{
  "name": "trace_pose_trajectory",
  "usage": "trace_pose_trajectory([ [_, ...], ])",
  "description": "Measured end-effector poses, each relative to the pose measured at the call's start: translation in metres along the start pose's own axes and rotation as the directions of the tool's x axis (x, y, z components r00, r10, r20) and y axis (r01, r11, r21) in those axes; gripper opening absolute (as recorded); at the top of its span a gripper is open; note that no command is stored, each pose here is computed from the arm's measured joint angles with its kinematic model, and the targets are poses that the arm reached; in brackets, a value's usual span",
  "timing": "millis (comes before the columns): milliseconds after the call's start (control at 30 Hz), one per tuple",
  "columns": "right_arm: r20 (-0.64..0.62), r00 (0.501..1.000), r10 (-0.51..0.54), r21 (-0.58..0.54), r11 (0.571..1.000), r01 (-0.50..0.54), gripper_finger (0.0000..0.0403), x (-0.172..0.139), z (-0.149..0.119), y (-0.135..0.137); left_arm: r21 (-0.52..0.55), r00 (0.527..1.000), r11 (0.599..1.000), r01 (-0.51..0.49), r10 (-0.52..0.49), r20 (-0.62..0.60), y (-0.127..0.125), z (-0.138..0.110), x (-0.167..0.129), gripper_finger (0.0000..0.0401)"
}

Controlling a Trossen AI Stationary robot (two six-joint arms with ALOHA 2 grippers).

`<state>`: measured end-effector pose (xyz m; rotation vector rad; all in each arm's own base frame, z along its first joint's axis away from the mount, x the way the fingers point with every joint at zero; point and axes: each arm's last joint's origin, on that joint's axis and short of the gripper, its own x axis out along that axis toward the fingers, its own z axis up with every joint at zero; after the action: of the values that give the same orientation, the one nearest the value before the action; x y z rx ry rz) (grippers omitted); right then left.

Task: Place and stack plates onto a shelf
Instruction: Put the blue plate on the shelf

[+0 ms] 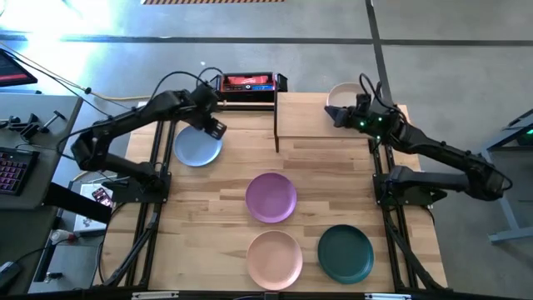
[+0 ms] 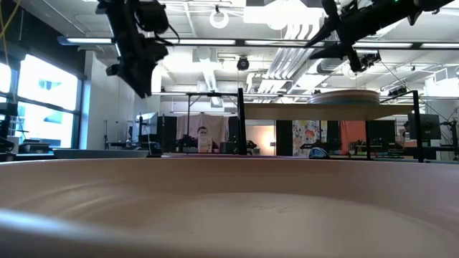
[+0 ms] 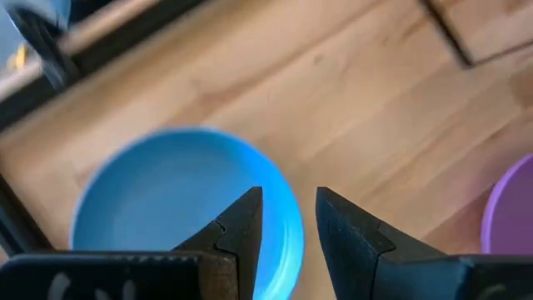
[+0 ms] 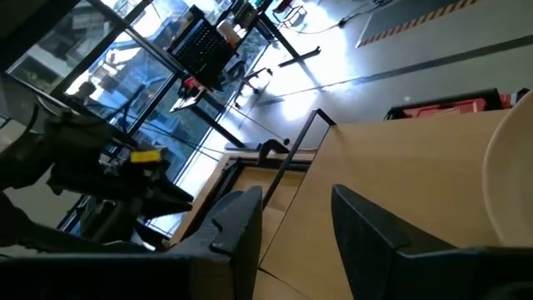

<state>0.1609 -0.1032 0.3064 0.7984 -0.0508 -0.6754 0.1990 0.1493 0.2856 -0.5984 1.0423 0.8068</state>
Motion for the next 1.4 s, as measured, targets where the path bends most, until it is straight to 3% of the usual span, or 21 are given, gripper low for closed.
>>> trace_pose_trajectory([
  [533,-0.052,0.998,0.019,-0.042,0.999,-0.021,0.0128,0.0,0.007,-0.01,-0.012,0.966,0.998,-0.066,0.061,-0.252,-0.037,-0.011,0.053,0.0101],
  [900,-0.112,0.993,-0.024,-0.043,0.999,0.019,0.0128,0.0,0.001,-0.015,0.016,0.94,0.994,-0.108,0.108,-0.324,-0.054,-0.017,0.078,0.0101],
  [1400,-0.138,0.99,-0.043,-0.054,0.998,0.036,0.0128,0.0,-0.001,-0.017,0.055,0.899,0.984,-0.171,0.179,-0.4,-0.057,-0.021,0.11,0.0101],
])
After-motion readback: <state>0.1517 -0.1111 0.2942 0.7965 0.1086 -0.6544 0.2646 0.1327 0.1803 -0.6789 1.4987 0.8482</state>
